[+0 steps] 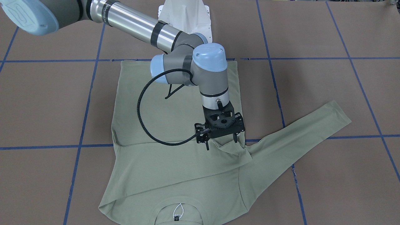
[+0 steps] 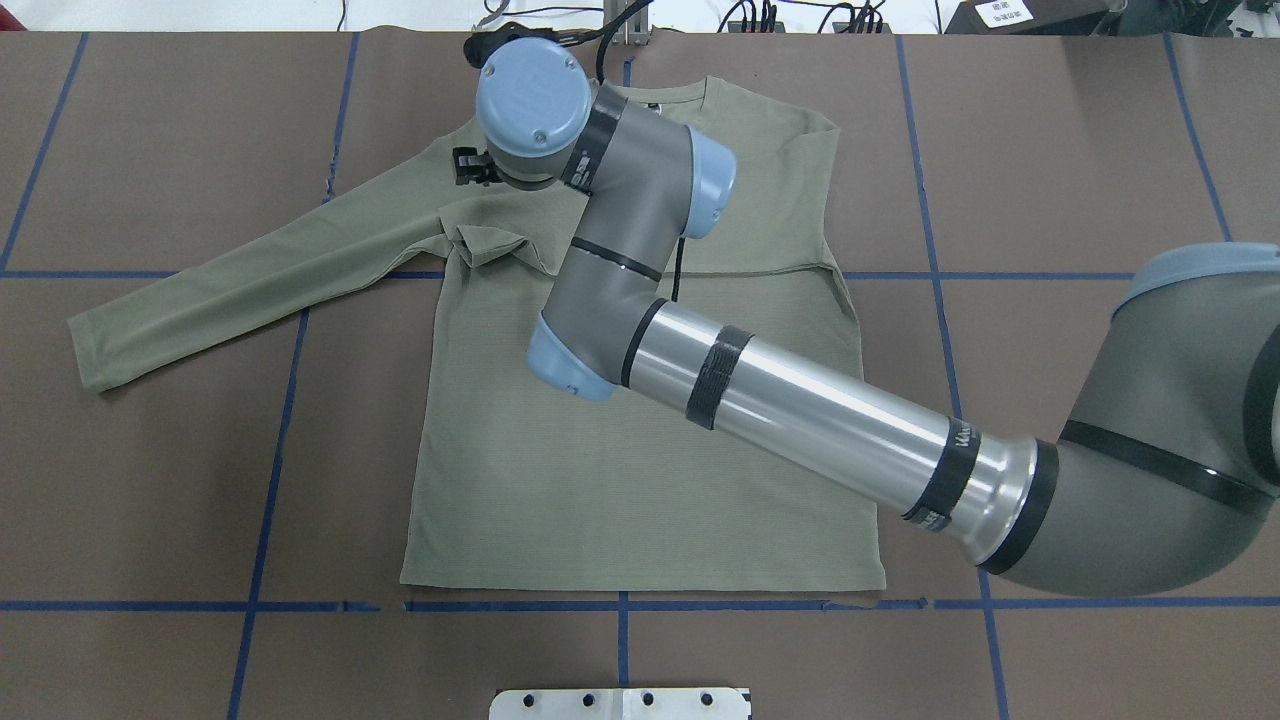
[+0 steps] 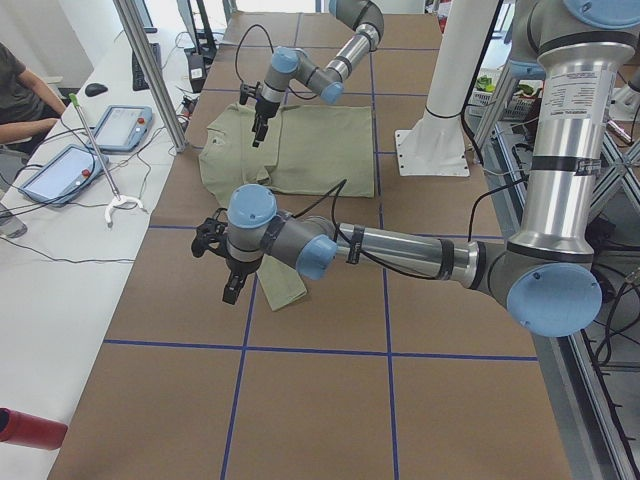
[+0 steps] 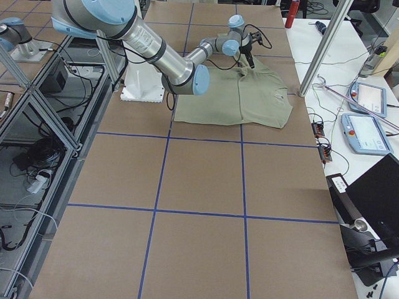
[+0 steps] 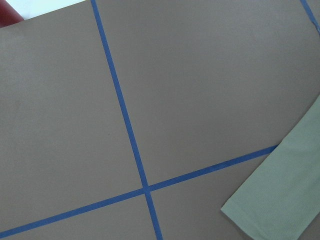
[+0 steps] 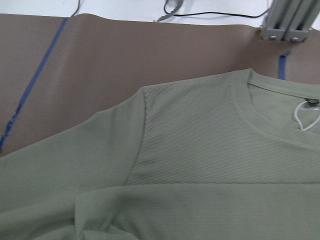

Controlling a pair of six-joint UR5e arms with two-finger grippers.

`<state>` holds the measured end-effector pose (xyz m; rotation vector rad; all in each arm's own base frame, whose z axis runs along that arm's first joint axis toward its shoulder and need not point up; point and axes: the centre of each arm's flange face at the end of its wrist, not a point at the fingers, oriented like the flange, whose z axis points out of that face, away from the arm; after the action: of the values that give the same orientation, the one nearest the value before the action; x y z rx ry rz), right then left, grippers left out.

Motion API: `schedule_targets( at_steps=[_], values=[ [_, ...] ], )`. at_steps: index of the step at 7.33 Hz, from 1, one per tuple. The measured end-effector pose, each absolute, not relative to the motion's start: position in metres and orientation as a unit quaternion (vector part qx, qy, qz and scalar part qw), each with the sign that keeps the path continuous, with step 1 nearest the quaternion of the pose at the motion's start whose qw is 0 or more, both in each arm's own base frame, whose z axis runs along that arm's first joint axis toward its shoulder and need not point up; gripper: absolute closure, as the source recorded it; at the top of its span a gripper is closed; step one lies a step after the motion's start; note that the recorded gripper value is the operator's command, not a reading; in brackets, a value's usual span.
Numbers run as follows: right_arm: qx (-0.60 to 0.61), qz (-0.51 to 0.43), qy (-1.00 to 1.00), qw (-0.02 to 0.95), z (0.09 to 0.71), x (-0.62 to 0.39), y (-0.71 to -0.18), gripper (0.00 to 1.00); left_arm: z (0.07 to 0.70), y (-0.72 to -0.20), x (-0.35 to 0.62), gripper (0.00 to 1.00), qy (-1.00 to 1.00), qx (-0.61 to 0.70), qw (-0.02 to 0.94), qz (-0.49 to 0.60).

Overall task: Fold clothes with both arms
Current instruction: 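Release the sleeve and raise the right gripper away from the shirt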

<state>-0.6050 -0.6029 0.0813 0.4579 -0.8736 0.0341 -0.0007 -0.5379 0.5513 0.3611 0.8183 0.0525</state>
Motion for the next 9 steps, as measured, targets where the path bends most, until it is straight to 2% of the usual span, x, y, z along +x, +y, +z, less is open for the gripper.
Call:
schedule_targets(
  at_steps=[5,9],
  values=[
    [0.054,-0.012,-0.381,0.923,0.186,-0.404,-0.618,0.00,0.558,-0.494,0.114,0.00,0.411,0.148,0.888,-0.143],
    [0.024,-0.021,-0.366,0.930,0.252,-0.277,-0.598,0.00,0.594,-0.457,0.192,0.00,0.369,0.118,0.893,-0.228]
  ],
)
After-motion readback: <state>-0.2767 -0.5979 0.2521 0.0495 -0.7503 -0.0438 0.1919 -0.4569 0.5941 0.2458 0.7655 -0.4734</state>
